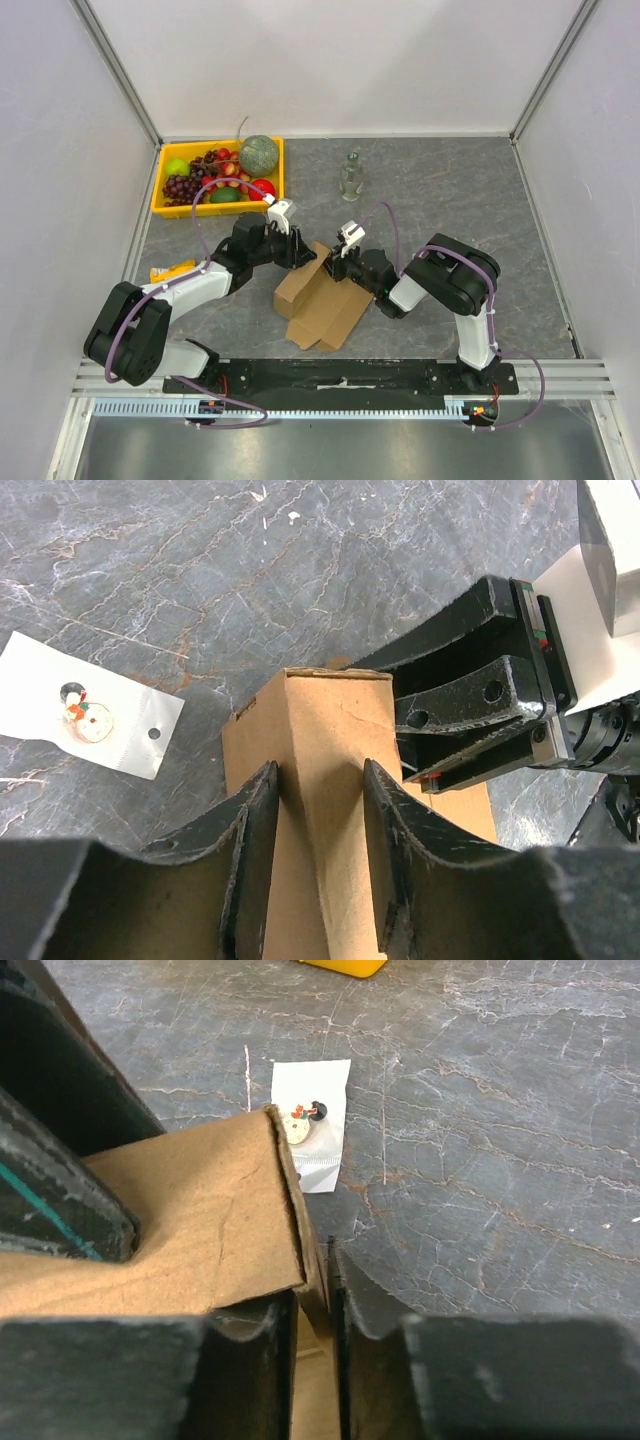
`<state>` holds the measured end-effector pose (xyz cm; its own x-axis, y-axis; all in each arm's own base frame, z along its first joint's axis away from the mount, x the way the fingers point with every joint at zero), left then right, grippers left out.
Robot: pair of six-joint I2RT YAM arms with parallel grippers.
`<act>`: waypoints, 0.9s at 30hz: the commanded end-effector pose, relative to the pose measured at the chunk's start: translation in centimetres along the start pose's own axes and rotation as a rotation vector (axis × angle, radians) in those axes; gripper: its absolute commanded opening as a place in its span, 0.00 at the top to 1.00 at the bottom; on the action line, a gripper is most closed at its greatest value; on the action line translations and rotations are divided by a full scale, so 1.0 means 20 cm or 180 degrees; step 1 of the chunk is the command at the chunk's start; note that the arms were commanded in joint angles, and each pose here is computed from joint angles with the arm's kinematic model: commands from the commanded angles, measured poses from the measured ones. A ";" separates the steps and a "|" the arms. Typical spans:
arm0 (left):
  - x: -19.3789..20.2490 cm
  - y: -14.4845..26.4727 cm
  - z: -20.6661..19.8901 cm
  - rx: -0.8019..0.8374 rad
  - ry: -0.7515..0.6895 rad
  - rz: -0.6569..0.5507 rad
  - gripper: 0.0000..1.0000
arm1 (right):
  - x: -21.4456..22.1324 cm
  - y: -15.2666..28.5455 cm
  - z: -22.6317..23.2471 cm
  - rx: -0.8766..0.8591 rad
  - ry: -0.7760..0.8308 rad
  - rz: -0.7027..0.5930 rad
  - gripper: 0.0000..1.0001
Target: Fold the paper box
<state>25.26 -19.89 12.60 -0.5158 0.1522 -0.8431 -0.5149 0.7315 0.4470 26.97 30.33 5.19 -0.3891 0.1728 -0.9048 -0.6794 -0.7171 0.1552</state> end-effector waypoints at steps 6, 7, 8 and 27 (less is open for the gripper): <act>0.07 0.01 -0.06 0.0168 0.0140 0.0144 0.56 | -0.37 0.00 0.24 -0.0798 0.0180 -0.0972 0.49; 0.06 0.01 -0.06 0.0150 0.0136 0.0129 0.56 | -0.37 0.02 0.25 -0.0855 0.0202 -0.0938 0.47; 0.07 0.01 -0.06 0.0130 0.0138 0.0131 0.56 | -0.36 0.05 0.25 -0.0885 0.0228 -0.0906 0.45; 0.00 0.06 -0.05 -0.0019 0.0062 0.0002 0.56 | -0.42 0.51 0.12 0.0489 -0.0552 -0.0162 0.33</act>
<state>24.20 -19.64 13.06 -0.5292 0.1481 -0.8355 -0.5186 0.7229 0.4566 22.55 25.92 16.52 -0.3204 0.2838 -0.9038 -0.6859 -0.7275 0.0147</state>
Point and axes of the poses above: each gripper's point midway between its finger pads, its own y axis back along the fingers, its own z axis along the line the jaws close on, x = y × z, the point moved 6 cm from there along y, back along the fingers, and after that the axes turned 11 degrees about -y, right-handed, at the moved point
